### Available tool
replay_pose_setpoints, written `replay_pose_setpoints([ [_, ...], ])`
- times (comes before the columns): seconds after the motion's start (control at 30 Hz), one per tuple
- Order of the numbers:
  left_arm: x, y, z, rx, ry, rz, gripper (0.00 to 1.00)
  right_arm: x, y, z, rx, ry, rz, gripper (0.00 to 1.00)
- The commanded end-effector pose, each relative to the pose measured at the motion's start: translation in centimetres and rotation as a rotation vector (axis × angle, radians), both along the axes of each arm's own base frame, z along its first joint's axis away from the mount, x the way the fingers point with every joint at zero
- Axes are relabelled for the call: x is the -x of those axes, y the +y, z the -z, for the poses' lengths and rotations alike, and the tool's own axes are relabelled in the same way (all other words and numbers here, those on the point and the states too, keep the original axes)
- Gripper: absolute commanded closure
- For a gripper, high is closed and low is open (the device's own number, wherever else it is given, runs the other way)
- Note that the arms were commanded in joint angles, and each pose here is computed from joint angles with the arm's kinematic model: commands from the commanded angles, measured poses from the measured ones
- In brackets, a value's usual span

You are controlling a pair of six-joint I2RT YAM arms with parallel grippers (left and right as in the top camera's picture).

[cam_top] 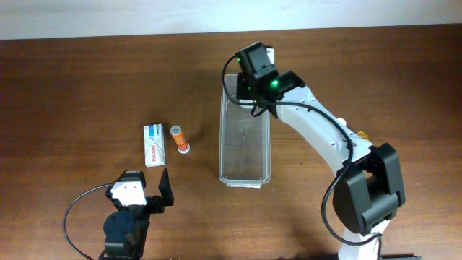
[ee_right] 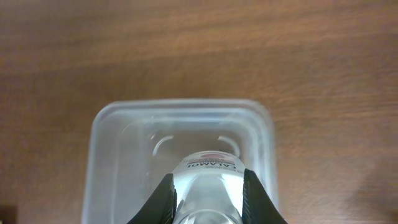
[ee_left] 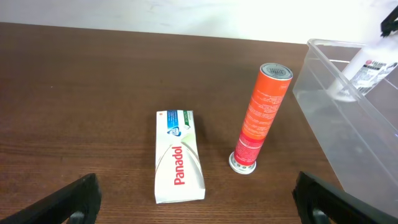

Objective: Pack container
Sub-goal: 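Lift the white bottle with the right gripper over the container, then release the white bottle into the container's far end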

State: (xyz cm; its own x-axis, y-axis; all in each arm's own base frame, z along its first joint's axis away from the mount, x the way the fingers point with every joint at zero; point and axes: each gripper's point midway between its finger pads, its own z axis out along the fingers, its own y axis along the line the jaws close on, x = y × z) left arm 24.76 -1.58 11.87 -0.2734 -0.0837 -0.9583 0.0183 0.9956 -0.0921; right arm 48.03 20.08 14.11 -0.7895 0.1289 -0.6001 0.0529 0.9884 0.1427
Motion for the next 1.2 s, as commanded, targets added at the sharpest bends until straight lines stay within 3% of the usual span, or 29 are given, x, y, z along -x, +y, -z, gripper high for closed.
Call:
replay_pose_setpoints([
  [0.0,0.0,-0.1,0.0,-0.013,-0.006,0.011,0.01,-1.2,-0.5,-1.4,-0.003,-0.051,0.024,0.89],
  [0.53,0.0,-0.1,0.0,-0.013,-0.006,0.011,0.01,-2.7,0.4,0.5,-0.021,-0.067,0.022,0.87],
  [0.6,0.0,-0.1,0.0,-0.013,-0.006,0.011,0.01,-2.7,0.4,0.9,-0.018,-0.063,0.022,0.72],
  [0.73,0.0,-0.1,0.0,-0.013,-0.006,0.011,0.0,-3.0,0.5,1.0,-0.02,-0.069,0.022,0.58],
  [0.77,0.0,-0.1,0.0,-0.013,-0.006,0.011,0.01,-3.1,0.5,0.9,-0.022,-0.074,0.022,0.49],
  [0.8,0.0,-0.1,0.0,-0.013,-0.006,0.011,0.01,-3.3,0.7,0.4,-0.021,-0.091,0.01,0.34],
  [0.83,0.0,-0.1,0.0,-0.013,-0.006,0.011,0.01,-3.4,0.7,0.0,-0.019,-0.099,0.005,0.3],
  [1.0,0.0,-0.1,0.0,-0.013,-0.006,0.011,0.01,-3.2,0.6,-3.7,-0.022,-0.144,-0.014,0.25],
  [1.17,0.0,-0.1,0.0,-0.013,-0.006,0.011,0.01,-0.5,-1.2,-9.0,-0.015,-0.135,-0.004,0.23],
])
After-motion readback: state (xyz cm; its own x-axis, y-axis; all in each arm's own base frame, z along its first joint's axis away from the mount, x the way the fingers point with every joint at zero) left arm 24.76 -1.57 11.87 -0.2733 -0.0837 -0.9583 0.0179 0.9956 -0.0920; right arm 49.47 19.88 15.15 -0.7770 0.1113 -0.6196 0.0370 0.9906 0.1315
